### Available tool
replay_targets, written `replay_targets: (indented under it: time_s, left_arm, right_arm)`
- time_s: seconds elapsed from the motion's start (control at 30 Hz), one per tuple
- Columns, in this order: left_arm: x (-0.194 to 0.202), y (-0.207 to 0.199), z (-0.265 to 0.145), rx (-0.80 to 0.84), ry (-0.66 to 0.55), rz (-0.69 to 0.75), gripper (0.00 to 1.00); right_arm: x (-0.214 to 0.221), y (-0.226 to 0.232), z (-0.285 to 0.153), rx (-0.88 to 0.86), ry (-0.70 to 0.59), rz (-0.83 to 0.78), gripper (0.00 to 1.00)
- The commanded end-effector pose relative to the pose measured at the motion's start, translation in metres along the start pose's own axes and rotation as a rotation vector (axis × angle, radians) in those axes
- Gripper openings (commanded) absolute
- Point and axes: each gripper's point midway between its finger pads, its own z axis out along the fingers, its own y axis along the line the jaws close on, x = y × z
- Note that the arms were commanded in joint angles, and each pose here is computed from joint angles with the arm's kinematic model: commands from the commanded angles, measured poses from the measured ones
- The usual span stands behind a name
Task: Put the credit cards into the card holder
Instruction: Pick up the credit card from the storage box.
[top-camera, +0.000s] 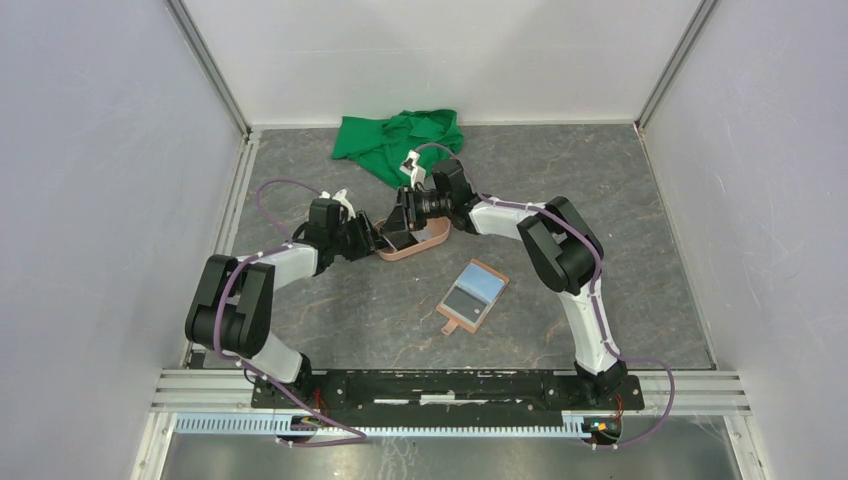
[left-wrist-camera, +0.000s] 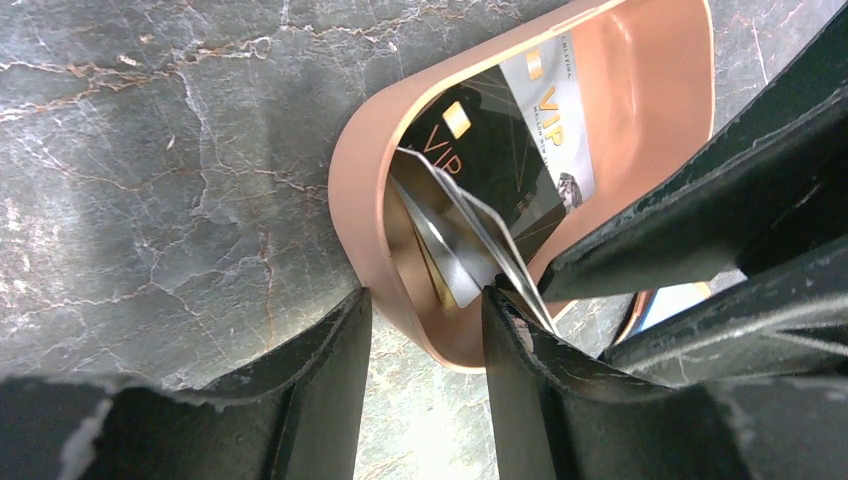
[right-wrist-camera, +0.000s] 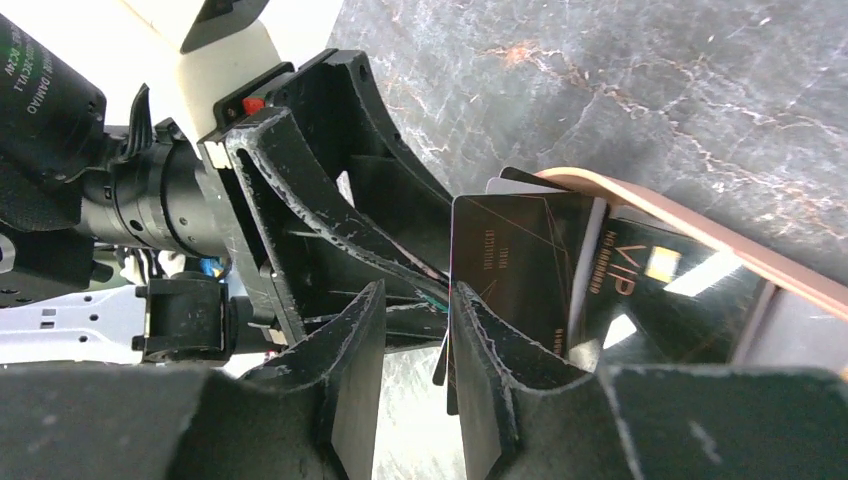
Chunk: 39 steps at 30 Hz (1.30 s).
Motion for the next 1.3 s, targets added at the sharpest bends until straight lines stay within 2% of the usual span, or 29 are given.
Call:
replay_targets:
  time_s: [0.0, 0.33, 0.5, 0.77, 1.07, 1.27]
  left_arm:
    - [-0.014, -0.019, 0.0, 0.079, -0.036, 0.023, 0.52]
    - [-0.014, -0.017, -0.002, 0.078, -0.043, 0.0, 0.52]
    - [-0.012, -0.013, 0.001, 0.066, -0.033, -0.009, 0.52]
    - [-0.013, -0.01, 0.003, 0.053, -0.035, -0.01, 0.52]
    - [-0.018, -0.007, 0.009, 0.032, -0.04, -0.015, 0.52]
    - [-0.023, -0.011, 0.011, 0.051, -0.047, -0.018, 0.51]
  right_arm:
    - [-0.002, 0.011, 0.001, -0.035, -0.002, -0.01, 0.36]
    - [-0.002, -0.032, -0.005, 0.165, 0.034, -0.131, 0.39]
    - [-0.003, -0.036, -0.006, 0.178, 0.062, -0.212, 0.45]
    - [0.014, -0.031, -0.005, 0.116, 0.127, -0.231, 0.49]
    - [0.011, -0.023, -0.007, 0.116, 0.206, -0.419, 0.66]
    - [0.018, -0.024, -0.006, 0.102, 0.24, -0.439, 0.77]
